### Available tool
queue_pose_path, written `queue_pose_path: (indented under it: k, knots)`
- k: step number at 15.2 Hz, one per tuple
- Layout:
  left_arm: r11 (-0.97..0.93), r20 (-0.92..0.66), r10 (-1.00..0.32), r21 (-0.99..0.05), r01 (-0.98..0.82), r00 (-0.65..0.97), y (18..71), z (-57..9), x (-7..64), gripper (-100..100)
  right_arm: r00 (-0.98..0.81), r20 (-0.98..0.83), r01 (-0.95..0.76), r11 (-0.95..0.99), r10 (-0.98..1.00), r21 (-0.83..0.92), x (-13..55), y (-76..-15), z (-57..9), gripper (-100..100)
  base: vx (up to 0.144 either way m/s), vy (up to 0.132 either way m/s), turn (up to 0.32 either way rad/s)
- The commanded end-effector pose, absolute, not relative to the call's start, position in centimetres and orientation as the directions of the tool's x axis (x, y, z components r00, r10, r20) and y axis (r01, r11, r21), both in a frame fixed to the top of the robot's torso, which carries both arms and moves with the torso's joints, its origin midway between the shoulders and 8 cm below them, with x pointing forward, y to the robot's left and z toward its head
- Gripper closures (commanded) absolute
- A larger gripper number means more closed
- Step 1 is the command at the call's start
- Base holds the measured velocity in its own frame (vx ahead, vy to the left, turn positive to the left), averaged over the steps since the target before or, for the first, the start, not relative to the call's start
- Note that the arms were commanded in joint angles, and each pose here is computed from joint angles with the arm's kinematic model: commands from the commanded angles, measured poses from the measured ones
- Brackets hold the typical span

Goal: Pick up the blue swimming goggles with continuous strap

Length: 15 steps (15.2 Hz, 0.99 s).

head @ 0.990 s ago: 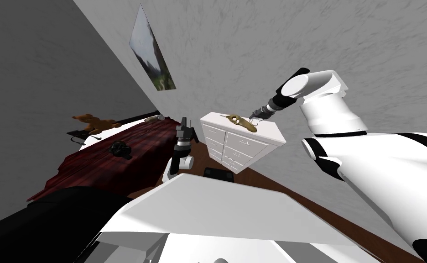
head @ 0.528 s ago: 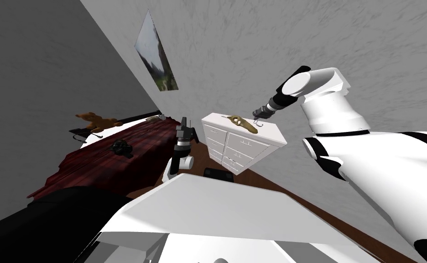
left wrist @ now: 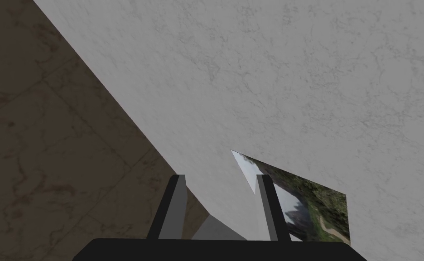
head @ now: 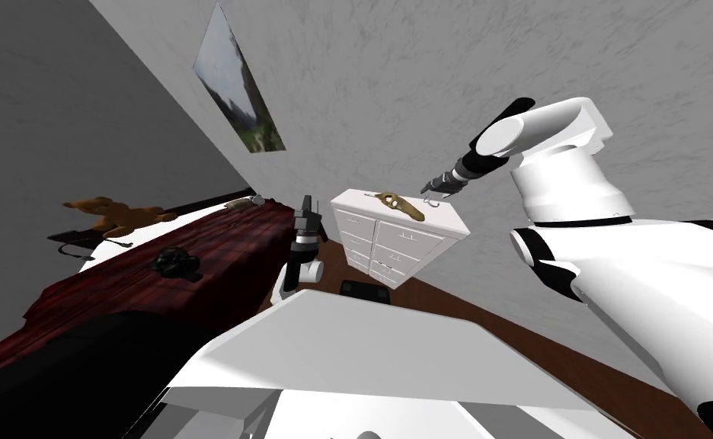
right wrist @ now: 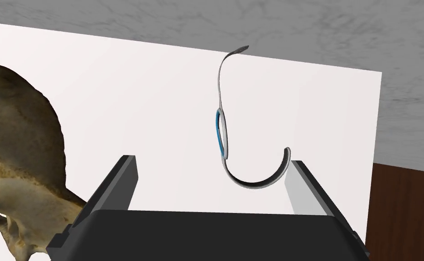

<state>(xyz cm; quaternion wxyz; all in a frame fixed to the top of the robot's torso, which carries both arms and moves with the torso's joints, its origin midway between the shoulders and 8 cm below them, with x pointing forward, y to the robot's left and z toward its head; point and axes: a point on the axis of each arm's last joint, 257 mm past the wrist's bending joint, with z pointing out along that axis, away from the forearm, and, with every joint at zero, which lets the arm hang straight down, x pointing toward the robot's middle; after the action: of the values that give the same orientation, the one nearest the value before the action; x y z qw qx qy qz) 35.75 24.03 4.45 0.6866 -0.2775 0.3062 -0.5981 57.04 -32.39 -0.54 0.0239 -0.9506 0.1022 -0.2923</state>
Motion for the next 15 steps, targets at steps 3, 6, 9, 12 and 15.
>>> queue_pose_path:
  k: [3, 6, 9, 12, 15]
  knots:
    - [0.13, -0.089, -0.991, -0.747, 0.652, 0.097, 24.0, 4.5, 35.8, 0, 0.819, 0.53, -0.196, -0.975, -0.219, -0.101, 56.3, -33.8, 0.0, -100, -0.039, 0.012, 0.061]
    - [0.131, -0.089, -0.991, -0.747, 0.651, 0.097, 24.0, 4.5, 35.8, 0, 0.844, 0.492, -0.178, -0.976, -0.215, -0.122, 55.9, -33.5, -0.8, -100, -0.03, -0.081, 0.232]
    - [0.131, -0.089, -0.991, -0.747, 0.651, 0.097, 24.0, 4.4, 35.8, 0, 0.863, 0.459, -0.164, -0.976, -0.212, -0.143, 55.6, -33.2, -1.5, -100, 0.013, -0.077, 0.18]
    - [0.131, -0.089, -0.991, -0.747, 0.651, 0.097, 24.0, 4.4, 35.8, 0, 0.867, 0.45, -0.162, -0.976, -0.212, -0.148, 55.5, -33.1, -1.6, -100, 0.021, -0.052, 0.135]
    - [0.131, -0.089, -0.991, -0.747, 0.651, 0.097, 24.0, 4.5, 35.8, 0, 0.859, 0.467, -0.156, -0.976, -0.208, -0.149, 56.0, -33.4, -1.6, -100, -0.065, 0.038, -0.034]
